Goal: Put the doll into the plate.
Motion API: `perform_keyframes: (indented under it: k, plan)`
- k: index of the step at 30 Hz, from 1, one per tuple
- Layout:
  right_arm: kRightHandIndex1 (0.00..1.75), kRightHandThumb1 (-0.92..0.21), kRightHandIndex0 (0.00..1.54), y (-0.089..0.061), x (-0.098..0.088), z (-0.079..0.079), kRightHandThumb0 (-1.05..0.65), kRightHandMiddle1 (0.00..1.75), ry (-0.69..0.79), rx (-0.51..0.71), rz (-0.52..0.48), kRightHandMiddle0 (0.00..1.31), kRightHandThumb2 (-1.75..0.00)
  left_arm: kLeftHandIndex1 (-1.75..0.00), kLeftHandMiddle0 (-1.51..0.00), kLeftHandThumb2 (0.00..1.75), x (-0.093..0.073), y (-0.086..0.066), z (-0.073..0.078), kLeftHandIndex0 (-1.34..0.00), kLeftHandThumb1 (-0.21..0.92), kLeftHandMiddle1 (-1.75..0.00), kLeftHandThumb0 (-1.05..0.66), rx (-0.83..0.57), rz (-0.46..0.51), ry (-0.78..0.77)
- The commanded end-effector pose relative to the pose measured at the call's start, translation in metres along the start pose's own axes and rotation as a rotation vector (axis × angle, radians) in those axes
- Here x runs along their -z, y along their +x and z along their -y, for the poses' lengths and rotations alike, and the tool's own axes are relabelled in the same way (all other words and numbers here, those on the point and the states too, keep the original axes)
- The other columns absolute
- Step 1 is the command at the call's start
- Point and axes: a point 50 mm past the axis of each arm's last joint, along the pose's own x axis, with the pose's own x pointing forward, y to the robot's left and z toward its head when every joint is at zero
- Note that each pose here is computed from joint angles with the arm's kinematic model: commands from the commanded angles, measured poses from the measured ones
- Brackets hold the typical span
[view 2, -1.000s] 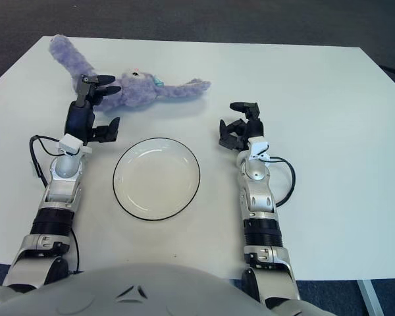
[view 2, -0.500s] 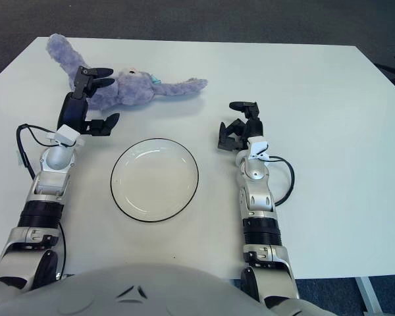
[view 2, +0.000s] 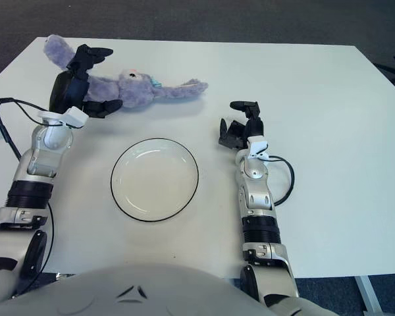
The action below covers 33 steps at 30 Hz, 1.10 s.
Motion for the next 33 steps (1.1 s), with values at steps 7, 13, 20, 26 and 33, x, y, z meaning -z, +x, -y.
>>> perform_keyframes:
  k: [7, 13, 20, 26, 33]
  plan:
    - [1.75, -0.50, 1.28, -0.008, 0.020, -0.005, -0.46, 1.39, 0.000, -0.005, -0.106, 0.16, -1.00, -0.88, -0.16, 0.80, -0.007, 0.016, -0.011, 0.00, 0.47, -0.89, -0.69, 0.024, 0.009, 0.202]
    - [1.75, -0.50, 1.28, -0.008, 0.021, -0.006, -0.47, 1.39, -0.003, -0.012, -0.113, 0.16, -1.00, -0.85, -0.12, 0.77, -0.008, 0.019, -0.013, 0.00, 0.53, -1.01, -0.70, 0.034, -0.009, 0.277]
    - [1.75, -0.51, 1.28, -0.008, 0.021, -0.007, -0.46, 1.40, 0.002, -0.017, -0.116, 0.16, -1.00, -0.86, -0.07, 0.73, -0.008, 0.021, -0.015, 0.00, 0.56, -1.30, -0.73, 0.044, -0.023, 0.327]
    - [1.75, -0.51, 1.27, -0.007, 0.021, -0.007, -0.45, 1.40, 0.009, -0.022, -0.117, 0.16, -1.00, -0.84, -0.05, 0.71, -0.010, 0.026, -0.017, 0.00, 0.59, -1.21, -0.75, 0.116, -0.038, 0.415]
    - [1.75, -0.51, 1.26, -0.008, 0.021, -0.007, -0.45, 1.41, 0.013, -0.027, -0.119, 0.15, -1.00, -0.79, -0.06, 0.66, -0.011, 0.034, -0.018, 0.00, 0.64, -1.01, -0.77, 0.213, -0.106, 0.539]
